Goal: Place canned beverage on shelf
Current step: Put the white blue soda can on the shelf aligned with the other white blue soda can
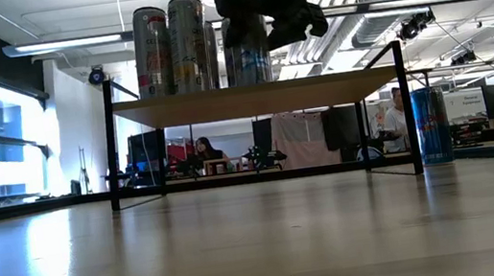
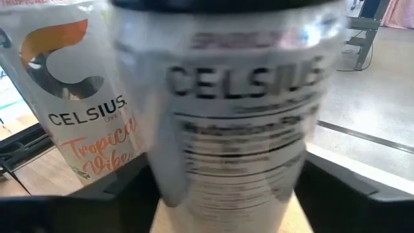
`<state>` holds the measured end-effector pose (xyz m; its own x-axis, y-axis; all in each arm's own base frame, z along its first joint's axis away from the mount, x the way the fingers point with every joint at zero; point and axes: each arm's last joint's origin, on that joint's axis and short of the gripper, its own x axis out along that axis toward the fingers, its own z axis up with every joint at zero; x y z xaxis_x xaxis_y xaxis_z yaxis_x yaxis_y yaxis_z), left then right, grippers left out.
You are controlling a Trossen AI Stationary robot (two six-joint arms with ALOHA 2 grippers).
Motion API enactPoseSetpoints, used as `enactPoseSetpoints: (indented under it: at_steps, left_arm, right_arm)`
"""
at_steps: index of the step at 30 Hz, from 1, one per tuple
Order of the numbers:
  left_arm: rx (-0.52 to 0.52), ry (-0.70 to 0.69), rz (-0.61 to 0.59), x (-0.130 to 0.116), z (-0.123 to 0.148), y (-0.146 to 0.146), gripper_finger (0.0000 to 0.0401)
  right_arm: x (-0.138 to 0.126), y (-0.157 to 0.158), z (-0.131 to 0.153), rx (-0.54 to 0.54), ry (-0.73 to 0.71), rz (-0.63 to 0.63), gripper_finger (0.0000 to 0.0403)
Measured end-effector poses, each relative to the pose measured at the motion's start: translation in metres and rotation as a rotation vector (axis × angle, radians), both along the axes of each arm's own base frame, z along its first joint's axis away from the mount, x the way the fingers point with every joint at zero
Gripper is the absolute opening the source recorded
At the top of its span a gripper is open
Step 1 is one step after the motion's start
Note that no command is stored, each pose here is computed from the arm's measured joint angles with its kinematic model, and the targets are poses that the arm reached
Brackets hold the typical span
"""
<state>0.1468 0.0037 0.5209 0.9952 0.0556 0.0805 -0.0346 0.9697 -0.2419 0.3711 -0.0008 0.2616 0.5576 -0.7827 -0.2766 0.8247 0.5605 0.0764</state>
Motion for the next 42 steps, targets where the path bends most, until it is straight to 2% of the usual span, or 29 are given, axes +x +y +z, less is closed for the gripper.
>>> enactPoseSetpoints:
  at_steps: [4, 14, 19, 24, 32, 38, 42]
  left_arm:
    - [-0.008, 0.002, -0.001, 0.0, 0.0, 0.0, 0.0351]
    - [-0.005, 0.003, 0.0, 0.0, 0.0, 0.0, 0.0351]
    - [0.006, 0.005, 0.0, 0.0, 0.0, 0.0, 0.0351]
    - [-0.025, 0.003, -0.002, 0.0, 0.0, 0.0, 0.0351]
    - [-0.045, 0.001, -0.004, 0.0, 0.0, 0.0, 0.0351]
    - [-0.052, 0.0, 0.005, 0.0, 0.0, 0.0, 0.0351]
    - [-0.065, -0.002, 0.034, 0.0, 0.0, 0.001, 0.0351]
  right_arm:
    - [0.0, 0.0, 0.0, -0.002, 0.0, -0.004, 0.0234]
    - [0.0, 0.002, 0.001, 0.002, 0.009, 0.028, 0.0234]
    - [0.0, 0.004, 0.005, -0.008, 0.089, 0.196, 0.0234]
    - [0.003, -0.005, 0.007, -0.017, 0.155, 0.37, 0.0234]
    - [-0.007, -0.026, 0.017, -0.007, 0.216, 0.529, 0.0246]
    - [-0.029, -0.04, 0.03, -0.013, 0.314, 0.558, 0.0244]
    - [-0.039, -0.048, 0.024, 0.009, 0.234, 0.592, 0.0244]
